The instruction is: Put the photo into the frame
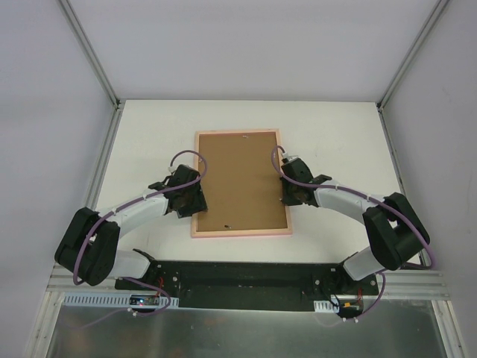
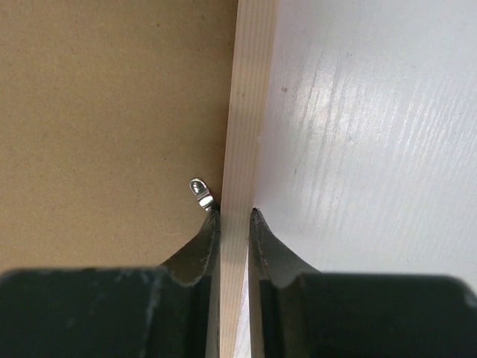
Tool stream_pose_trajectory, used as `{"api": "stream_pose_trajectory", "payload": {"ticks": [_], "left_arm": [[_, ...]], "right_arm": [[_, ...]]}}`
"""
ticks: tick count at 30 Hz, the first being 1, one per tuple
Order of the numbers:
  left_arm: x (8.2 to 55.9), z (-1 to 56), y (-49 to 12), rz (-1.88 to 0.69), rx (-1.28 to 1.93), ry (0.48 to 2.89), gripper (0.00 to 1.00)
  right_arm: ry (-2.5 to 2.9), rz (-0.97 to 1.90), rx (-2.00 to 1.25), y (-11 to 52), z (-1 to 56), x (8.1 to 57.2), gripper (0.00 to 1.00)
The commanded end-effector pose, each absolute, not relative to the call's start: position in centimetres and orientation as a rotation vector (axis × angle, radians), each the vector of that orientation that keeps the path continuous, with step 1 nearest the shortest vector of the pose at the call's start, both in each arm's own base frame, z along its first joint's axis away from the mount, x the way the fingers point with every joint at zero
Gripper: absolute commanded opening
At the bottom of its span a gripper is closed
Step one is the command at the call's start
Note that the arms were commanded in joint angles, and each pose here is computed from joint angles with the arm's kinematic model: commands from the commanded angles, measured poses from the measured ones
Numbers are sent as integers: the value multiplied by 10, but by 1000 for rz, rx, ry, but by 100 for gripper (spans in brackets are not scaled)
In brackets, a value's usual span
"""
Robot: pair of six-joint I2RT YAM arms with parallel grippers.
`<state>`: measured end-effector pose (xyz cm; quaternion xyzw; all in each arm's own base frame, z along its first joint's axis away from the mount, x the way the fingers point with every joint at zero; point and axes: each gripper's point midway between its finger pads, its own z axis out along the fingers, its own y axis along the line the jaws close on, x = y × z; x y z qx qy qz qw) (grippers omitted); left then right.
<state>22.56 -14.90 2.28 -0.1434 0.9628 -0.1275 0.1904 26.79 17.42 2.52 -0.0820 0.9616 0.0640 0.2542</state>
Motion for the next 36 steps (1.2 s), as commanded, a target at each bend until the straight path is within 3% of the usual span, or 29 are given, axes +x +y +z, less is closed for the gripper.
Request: {"api": "stream_pose_trajectory", "payload": {"ticks": [1,8,36], "left_arm": [[238,50,-158,-454,-356,2644,56],[254,70,-143,-377,-366,2601,64],[286,22,-129,-232,-382,2730,58]], "right_arm": [[2624,154,-288,172,26,261,1],[2616,171,-298,172,28,260,1],[2626,189,-299,173,25,257,1]]}}
